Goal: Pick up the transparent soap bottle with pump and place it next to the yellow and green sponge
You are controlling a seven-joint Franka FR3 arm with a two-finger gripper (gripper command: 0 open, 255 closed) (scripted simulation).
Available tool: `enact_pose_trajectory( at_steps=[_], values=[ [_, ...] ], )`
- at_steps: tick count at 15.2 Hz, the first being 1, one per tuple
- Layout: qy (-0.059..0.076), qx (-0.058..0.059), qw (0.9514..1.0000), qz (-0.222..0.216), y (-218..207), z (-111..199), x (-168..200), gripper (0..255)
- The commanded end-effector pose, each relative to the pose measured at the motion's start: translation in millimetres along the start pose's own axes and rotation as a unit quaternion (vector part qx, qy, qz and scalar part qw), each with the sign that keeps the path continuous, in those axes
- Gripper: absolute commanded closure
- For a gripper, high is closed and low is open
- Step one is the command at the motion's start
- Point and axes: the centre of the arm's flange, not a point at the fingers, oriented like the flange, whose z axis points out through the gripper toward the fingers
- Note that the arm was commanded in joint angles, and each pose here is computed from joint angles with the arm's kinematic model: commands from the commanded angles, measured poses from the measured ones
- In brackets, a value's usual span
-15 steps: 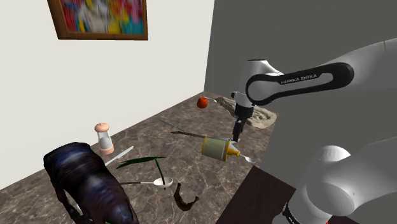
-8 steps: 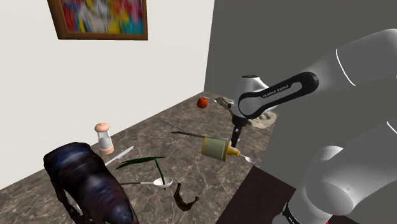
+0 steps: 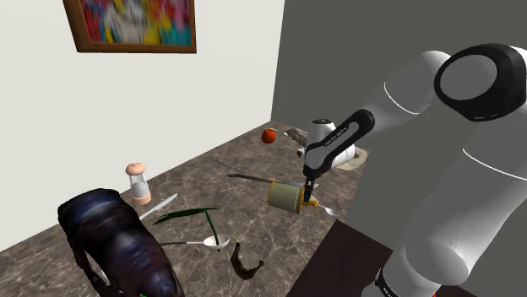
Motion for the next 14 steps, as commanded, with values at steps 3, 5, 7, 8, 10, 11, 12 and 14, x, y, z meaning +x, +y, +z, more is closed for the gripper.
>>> enact_pose_trajectory(
  at_steps=[3, 5, 7, 8, 10, 11, 12, 14],
  values=[
    [0.000, -0.003, 1.0000, -0.004, 6, 23, -1, 0],
    [0.000, -0.003, 1.0000, -0.004, 6, 34, -1, 0],
    [0.000, -0.003, 1.0000, -0.004, 6, 45, -2, 0],
    [0.000, -0.003, 1.0000, -0.004, 6, 48, -2, 0],
    [0.000, -0.003, 1.0000, -0.004, 6, 48, -2, 0],
    [0.000, -0.003, 1.0000, -0.004, 6, 48, -2, 0],
    [0.000, -0.003, 1.0000, -0.004, 6, 48, -2, 0],
    [0.000, -0.003, 1.0000, -0.004, 6, 48, -2, 0]
  ],
)
